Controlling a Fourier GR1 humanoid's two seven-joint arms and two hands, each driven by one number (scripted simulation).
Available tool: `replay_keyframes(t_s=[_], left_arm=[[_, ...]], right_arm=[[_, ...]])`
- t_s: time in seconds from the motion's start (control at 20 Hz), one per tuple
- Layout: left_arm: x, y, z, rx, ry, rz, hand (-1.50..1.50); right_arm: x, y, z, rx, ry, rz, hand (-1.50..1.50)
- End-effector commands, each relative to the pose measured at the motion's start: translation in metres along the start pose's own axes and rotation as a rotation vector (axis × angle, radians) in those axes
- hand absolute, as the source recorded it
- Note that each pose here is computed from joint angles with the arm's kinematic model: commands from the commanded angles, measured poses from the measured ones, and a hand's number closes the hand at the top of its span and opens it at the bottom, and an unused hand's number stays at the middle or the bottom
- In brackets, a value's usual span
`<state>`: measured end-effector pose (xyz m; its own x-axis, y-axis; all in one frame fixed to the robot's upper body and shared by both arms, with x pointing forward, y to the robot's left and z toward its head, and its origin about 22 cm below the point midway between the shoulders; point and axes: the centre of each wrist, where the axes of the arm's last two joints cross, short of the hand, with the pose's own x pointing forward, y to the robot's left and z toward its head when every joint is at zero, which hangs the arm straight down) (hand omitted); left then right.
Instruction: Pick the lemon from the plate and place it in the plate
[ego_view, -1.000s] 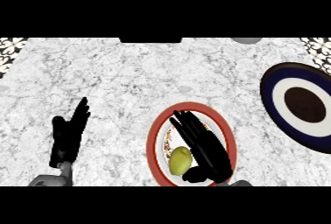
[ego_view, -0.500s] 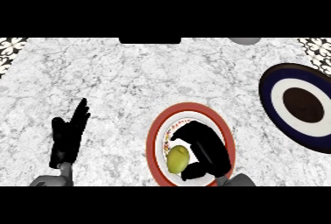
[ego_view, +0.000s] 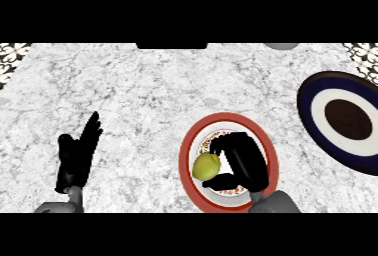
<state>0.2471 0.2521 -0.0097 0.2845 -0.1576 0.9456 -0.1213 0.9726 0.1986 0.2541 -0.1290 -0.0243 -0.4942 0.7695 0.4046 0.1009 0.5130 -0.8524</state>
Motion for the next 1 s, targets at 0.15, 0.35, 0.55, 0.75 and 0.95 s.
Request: replay_keyframes(t_s=[0.15,0.35,0.55,0.75,0.95], left_arm=[[-0.004,-0.001,-0.001,-0.007,0.007,-0.007,0.00],[0.000,0.002,-0.002,0.013,0.017,-0.011,0.00],[-0.002,0.012,-0.002,-0.007,0.014,-0.001,0.00],[-0.008,0.012,-0.007,0.006,0.007,-0.006,0.00],[0.004,-0.007,0.000,-0.003,0.008,-0.004,0.00]], right_arm=[[-0.093,-0.051,-0.017,0.117,0.528,0.268,1.50],[-0.086,-0.089,-0.034,0.035,0.533,0.388,1.50],[-0.063,-0.112,-0.051,-0.106,0.498,0.361,1.50],[-0.061,-0.149,-0.060,-0.371,0.526,0.443,1.50],[-0.043,-0.180,-0.056,-0.417,0.598,0.434,1.50]])
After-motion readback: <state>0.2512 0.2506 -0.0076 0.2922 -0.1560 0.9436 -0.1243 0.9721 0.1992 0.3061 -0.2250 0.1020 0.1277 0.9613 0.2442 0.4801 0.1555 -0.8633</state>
